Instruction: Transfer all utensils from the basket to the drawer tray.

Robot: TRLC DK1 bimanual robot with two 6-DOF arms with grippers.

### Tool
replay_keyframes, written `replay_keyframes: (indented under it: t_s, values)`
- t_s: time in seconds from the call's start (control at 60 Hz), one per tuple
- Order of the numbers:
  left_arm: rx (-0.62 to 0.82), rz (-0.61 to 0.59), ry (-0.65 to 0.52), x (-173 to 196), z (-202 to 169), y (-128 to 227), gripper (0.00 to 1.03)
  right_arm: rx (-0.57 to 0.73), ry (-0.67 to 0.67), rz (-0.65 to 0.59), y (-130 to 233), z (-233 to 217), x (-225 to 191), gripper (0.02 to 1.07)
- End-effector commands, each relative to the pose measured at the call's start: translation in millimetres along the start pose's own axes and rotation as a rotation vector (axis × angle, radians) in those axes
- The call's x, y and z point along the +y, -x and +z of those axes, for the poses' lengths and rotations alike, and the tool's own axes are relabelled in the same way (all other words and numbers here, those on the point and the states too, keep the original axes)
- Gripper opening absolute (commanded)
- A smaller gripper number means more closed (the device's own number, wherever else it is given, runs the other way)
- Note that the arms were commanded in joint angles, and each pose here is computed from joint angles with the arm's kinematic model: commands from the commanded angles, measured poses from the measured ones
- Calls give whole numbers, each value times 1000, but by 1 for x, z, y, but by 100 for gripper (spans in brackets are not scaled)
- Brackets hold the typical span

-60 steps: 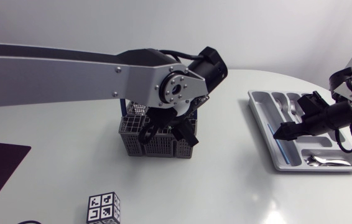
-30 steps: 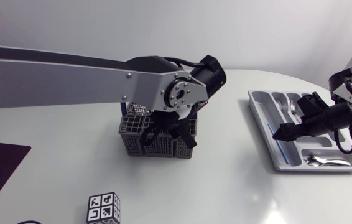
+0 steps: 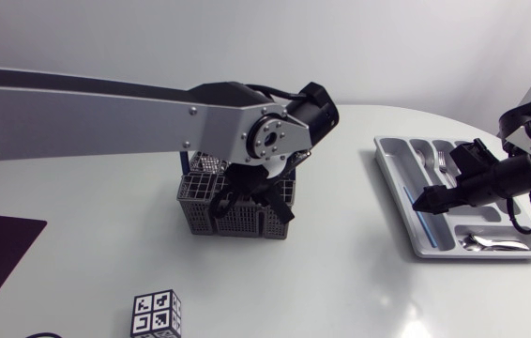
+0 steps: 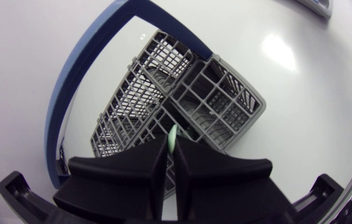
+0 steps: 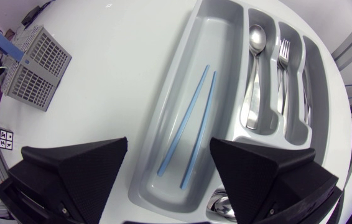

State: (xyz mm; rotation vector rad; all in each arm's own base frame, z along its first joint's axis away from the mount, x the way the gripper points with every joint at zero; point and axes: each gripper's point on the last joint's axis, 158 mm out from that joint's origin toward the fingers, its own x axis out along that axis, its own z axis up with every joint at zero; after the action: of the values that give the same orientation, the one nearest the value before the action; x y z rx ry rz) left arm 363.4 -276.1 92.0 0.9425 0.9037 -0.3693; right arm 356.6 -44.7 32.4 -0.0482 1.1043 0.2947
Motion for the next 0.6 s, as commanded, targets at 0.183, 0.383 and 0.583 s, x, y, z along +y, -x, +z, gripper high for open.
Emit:
replay_keyframes:
  t_s: [0.183, 0.383, 0.583]
  values:
    - [-56, 27, 62, 29, 6, 34, 4, 5, 12, 3, 3, -6, 7, 98]
    - [-101, 30, 79, 35, 9, 53, 4, -9, 22, -3, 9, -4, 9, 98]
    - [-143, 48, 81, 39, 11, 73, 4, -32, 32, -14, 20, 1, 12, 98]
